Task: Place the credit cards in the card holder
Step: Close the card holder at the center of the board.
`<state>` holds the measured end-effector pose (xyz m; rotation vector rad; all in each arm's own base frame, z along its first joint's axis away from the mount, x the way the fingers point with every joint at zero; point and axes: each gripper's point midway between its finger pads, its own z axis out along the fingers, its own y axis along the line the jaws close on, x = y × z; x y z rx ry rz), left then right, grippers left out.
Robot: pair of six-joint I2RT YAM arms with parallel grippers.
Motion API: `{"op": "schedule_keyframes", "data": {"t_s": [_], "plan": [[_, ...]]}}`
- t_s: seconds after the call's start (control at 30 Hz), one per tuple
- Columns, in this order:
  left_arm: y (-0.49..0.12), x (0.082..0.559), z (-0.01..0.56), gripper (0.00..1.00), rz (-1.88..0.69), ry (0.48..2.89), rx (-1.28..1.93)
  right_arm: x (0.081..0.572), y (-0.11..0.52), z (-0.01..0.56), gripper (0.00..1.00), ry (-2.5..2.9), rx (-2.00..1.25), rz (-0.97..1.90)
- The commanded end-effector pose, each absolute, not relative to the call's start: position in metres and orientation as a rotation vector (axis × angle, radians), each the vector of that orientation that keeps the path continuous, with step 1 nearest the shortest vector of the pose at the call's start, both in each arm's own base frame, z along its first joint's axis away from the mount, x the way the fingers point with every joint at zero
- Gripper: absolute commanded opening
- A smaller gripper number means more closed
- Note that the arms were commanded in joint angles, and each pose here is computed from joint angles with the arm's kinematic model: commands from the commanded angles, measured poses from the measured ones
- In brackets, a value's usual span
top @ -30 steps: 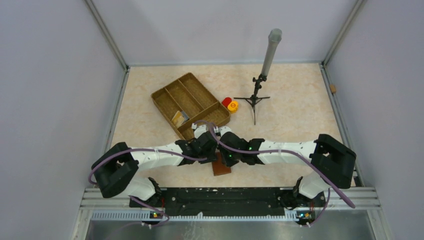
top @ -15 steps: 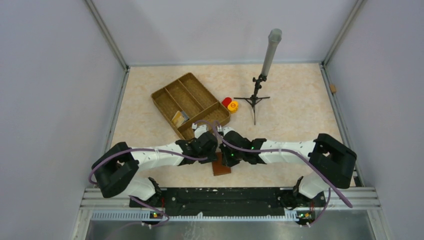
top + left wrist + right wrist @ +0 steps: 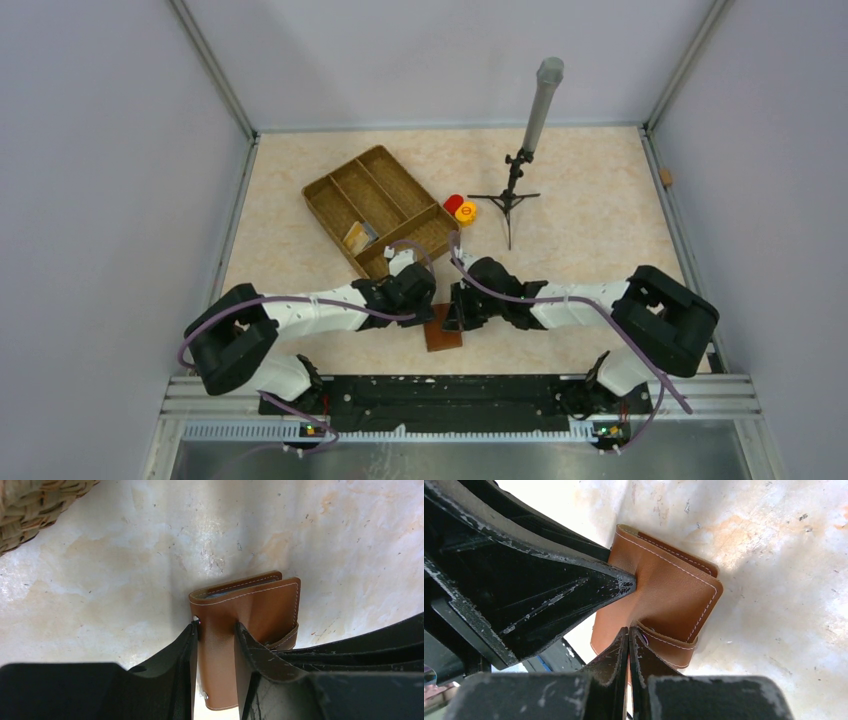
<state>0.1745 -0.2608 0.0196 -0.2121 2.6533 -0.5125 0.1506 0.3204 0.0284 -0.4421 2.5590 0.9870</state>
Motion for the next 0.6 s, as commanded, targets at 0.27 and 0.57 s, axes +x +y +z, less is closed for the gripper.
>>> {"op": "schedule_keyframes", "data": {"t_s": [0.27, 0.57], "plan": [[-0.206, 0.131, -0.029, 0.33, -0.166, 2.855, -0.129, 0.149, 0.273, -0.029, 0.0, 2.672, -0.258, 0.965], [-0.203, 0.132, -0.028, 0.32, -0.143, 2.841, -0.145, 0.149, 0.26, -0.043, 0.0, 2.712, -0.154, 0.998]]}}
